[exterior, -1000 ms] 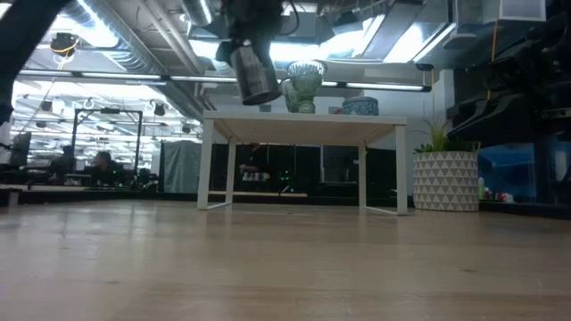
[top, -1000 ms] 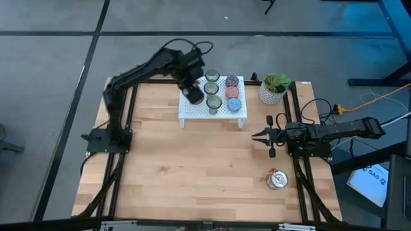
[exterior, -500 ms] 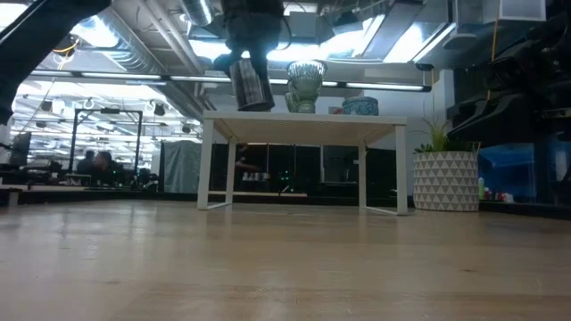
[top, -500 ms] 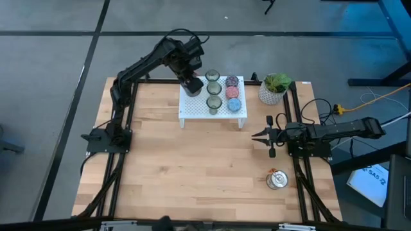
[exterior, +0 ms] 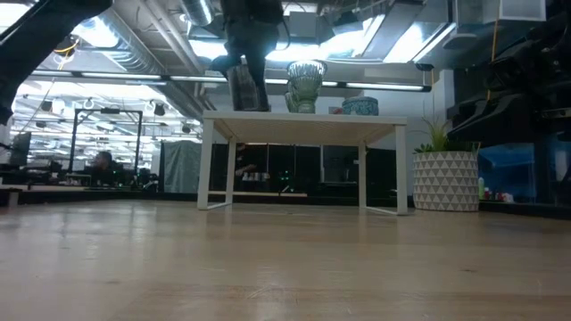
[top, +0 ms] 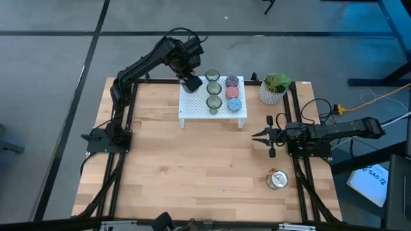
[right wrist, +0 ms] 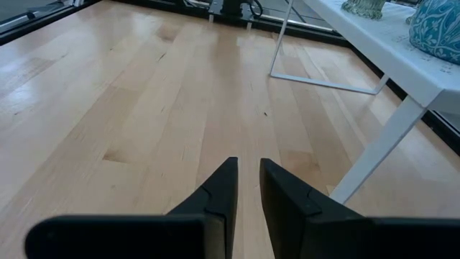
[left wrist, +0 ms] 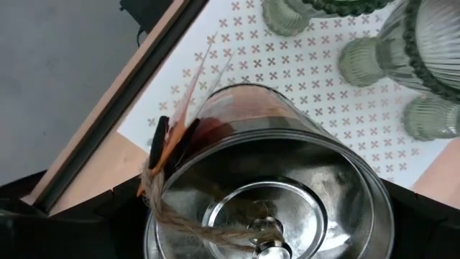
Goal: Pick & Place candle stick holders
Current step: Put the left silver scented candle on the shelf
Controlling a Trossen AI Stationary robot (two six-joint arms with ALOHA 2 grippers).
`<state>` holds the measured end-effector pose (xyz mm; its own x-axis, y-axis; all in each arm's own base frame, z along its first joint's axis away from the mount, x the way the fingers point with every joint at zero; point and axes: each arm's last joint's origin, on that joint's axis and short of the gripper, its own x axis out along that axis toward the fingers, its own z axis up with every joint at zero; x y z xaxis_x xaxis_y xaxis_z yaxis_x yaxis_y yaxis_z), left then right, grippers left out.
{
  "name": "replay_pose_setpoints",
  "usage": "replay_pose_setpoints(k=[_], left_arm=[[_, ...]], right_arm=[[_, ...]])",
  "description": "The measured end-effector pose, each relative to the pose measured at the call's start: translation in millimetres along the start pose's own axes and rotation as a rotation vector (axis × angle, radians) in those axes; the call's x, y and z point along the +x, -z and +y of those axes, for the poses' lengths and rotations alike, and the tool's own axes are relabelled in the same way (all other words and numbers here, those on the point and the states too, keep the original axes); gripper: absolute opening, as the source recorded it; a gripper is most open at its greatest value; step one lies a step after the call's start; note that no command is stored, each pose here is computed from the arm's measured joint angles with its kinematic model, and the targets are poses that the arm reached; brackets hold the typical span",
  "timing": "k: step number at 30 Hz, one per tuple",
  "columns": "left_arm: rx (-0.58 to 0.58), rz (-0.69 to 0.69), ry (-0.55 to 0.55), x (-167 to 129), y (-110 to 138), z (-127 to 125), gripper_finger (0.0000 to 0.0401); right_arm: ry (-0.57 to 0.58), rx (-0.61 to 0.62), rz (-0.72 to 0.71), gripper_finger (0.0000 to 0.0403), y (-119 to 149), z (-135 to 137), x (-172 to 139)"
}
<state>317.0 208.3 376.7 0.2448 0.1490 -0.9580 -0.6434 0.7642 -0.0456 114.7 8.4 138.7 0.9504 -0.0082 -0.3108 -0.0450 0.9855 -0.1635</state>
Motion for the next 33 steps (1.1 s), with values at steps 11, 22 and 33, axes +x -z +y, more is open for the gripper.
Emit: replay_pose_setpoints(k=[11, 22, 33], left_arm=[[0.051, 0.082, -0.02, 38, -12, -5, 0.0355], [0.048, 0.081, -0.087, 39, -13, -1, 0.0387], [0.009, 0.086, -0.043, 39, -13, -2, 0.0384]], right_arm=[[0.0, 0.0, 0.0, 0.0063, 0, 0, 0], [0.0, 0.0, 0.0, 0.0063, 0, 0, 0], [0.0, 0.0, 0.0, 0.0063, 0, 0, 0]])
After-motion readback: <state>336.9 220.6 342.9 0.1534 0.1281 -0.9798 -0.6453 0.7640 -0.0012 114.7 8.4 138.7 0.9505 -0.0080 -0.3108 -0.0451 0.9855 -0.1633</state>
